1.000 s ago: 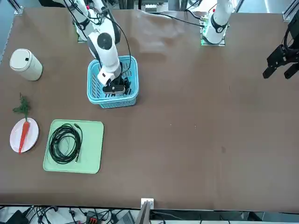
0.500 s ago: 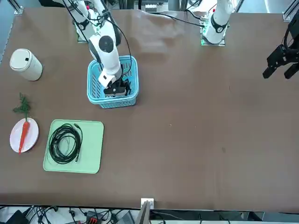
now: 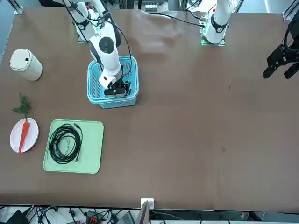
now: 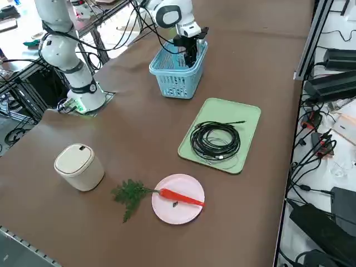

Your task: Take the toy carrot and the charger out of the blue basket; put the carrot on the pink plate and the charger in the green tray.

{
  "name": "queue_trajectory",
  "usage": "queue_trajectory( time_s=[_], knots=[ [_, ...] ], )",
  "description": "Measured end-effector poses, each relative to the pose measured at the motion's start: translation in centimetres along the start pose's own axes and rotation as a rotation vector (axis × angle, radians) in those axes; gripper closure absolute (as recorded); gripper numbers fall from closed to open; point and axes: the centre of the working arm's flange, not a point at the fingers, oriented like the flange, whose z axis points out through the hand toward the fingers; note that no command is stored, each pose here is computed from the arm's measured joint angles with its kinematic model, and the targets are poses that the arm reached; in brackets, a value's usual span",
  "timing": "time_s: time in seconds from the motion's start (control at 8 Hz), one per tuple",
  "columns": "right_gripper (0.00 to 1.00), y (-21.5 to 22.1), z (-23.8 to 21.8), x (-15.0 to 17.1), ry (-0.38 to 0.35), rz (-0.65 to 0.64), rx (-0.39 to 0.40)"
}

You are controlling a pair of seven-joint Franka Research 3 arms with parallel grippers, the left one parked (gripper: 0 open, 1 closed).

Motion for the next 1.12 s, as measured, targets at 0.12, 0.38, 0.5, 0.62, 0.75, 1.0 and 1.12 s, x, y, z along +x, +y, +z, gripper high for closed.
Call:
queue_trajectory(
  time_s=[0.12, 0.38, 0.5, 0.62, 0.75, 1.0, 1.12],
  knots=[
    [0.46, -0.05, 0.13, 0.06, -0.001, 0.000, 0.000],
    [0.53, -0.08, 0.13, 0.12, 0.000, -0.001, 0.000],
    [0.58, -0.09, 0.11, 0.13, 0.000, -0.002, 0.000],
    [0.78, -0.12, 0.05, 0.19, 0.001, -0.004, 0.001],
    [0.86, -0.15, 0.00, 0.24, 0.003, -0.006, 0.002],
    [0.97, -0.07, 0.03, 0.20, -0.008, -0.006, -0.009],
    [0.97, -0.01, -0.05, 0.22, -0.016, -0.006, -0.016]
  ],
)
